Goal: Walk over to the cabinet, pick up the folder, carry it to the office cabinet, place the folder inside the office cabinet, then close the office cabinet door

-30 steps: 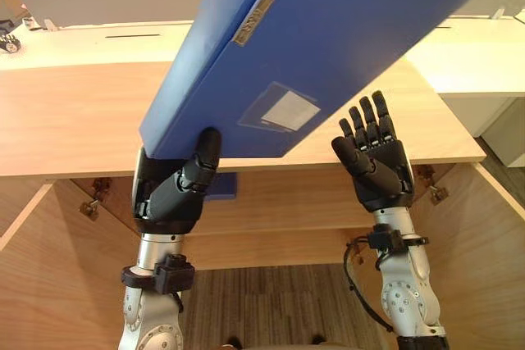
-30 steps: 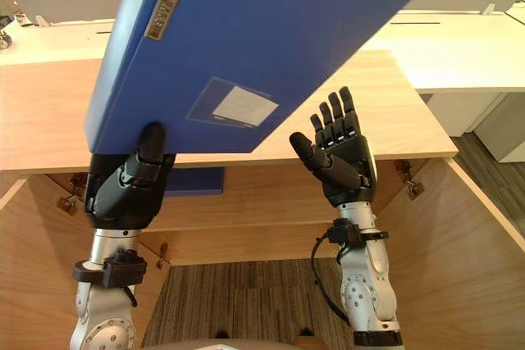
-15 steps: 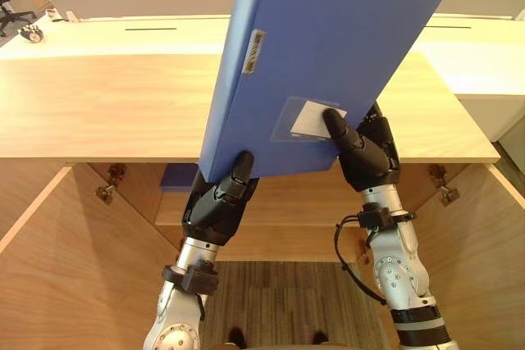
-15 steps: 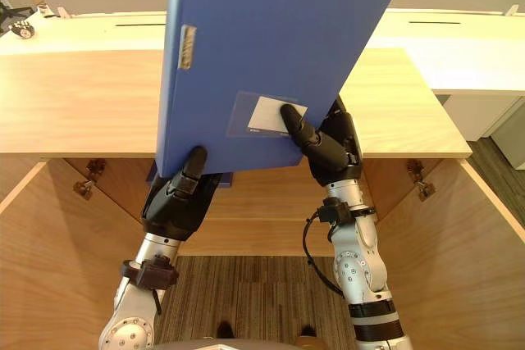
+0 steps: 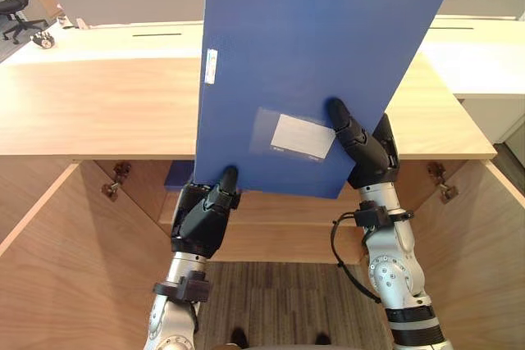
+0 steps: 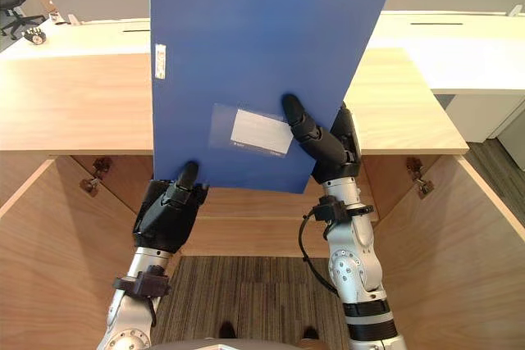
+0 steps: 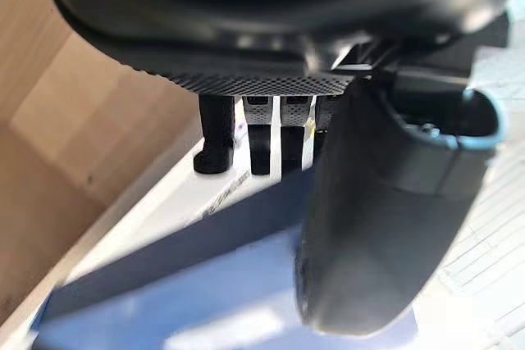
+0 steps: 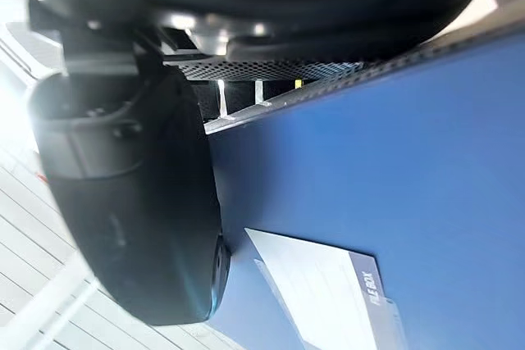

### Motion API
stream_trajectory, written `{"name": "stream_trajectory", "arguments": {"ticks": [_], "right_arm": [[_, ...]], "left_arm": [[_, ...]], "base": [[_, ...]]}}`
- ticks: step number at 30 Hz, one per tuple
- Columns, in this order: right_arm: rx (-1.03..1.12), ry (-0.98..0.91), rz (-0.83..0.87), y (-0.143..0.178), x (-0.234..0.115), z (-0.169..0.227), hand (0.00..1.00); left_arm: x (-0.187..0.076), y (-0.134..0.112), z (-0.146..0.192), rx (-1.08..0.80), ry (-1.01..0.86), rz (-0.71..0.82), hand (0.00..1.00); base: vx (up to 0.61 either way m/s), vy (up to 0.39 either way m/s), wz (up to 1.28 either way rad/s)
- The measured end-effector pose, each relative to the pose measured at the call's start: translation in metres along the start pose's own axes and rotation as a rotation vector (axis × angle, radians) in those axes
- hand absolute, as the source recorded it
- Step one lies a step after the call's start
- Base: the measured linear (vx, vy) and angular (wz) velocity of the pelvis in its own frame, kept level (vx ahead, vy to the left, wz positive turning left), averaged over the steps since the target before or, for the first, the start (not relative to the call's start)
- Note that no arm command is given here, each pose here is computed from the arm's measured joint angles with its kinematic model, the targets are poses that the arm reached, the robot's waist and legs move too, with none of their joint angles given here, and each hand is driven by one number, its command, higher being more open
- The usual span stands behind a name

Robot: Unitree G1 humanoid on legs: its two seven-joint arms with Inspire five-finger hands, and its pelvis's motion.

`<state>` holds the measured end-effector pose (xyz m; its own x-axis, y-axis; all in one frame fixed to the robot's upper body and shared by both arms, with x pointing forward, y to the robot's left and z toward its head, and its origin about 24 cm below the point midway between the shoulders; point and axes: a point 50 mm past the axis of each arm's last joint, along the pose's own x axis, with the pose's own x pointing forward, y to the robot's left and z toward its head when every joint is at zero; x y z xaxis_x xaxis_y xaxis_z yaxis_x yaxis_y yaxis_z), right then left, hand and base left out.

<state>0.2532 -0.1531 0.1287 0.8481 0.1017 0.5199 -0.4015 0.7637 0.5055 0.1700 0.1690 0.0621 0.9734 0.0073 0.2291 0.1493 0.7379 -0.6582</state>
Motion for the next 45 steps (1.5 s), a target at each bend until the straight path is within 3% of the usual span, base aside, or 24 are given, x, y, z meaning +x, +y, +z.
{"name": "stream_trajectory", "arguments": {"ticks": [2, 7, 10, 14, 19, 21, 26, 29, 35, 39, 42, 45], "right_arm": [[0.002, -0.023, -0.003, 0.001, 0.000, 0.004, 0.00], [-0.014, -0.132, -0.037, 0.001, -0.010, 0.025, 0.00], [-0.078, -0.136, -0.084, -0.008, -0.020, 0.030, 0.00], [-0.156, -0.086, -0.104, -0.012, -0.030, 0.027, 0.00], [-0.292, 0.075, 0.011, -0.004, -0.032, 0.007, 0.00], [-0.335, 0.152, 0.088, 0.002, -0.030, -0.008, 0.00], [-0.565, 0.336, 0.366, 0.020, -0.004, -0.052, 0.00], [-0.801, 0.353, 0.432, 0.015, -0.002, -0.050, 0.00], [-0.945, 0.237, 0.423, 0.020, 0.038, -0.040, 0.00], [-0.880, 0.150, 0.332, 0.027, 0.061, -0.031, 0.00], [-0.711, 0.078, 0.197, 0.032, 0.090, -0.022, 0.00], [-0.409, -0.109, -0.011, 0.039, 0.133, 0.017, 0.00]], "left_arm": [[-0.002, 0.009, 0.010, 0.095, -0.047, 0.071, 1.00], [-0.029, 0.048, 0.048, 0.420, -0.193, 0.440, 1.00], [-0.048, 0.075, 0.054, 0.550, -0.179, 0.631, 1.00], [-0.081, 0.111, 0.027, 0.617, 0.023, 0.821, 1.00], [-0.123, 0.148, -0.033, 0.639, 0.499, 0.880, 1.00], [-0.128, 0.157, -0.051, 0.647, 0.639, 0.857, 1.00], [-0.095, 0.166, -0.078, 0.692, 0.796, 0.721, 1.00], [-0.064, 0.161, -0.074, 0.715, 0.714, 0.659, 1.00], [0.003, 0.142, -0.055, 0.770, 0.488, 0.542, 1.00], [0.041, 0.118, -0.049, 0.750, 0.364, 0.450, 1.00], [0.059, 0.102, -0.045, 0.740, 0.298, 0.391, 1.00], [0.068, 0.088, -0.043, 0.675, 0.229, 0.382, 1.00]], "base": [[-0.02, -0.015, 0.09], [0.00, -0.008, 0.15], [-0.01, -0.002, 0.15], [-0.03, -0.004, 0.05], [-0.06, 0.002, -0.03], [-0.09, 0.007, -0.07], [-0.22, 0.010, -0.23], [-0.23, 0.077, -0.19], [-0.14, 0.014, -0.19], [-0.10, -0.025, 0.04], [-0.06, -0.049, 0.08], [-0.01, -0.042, 0.08]]}}
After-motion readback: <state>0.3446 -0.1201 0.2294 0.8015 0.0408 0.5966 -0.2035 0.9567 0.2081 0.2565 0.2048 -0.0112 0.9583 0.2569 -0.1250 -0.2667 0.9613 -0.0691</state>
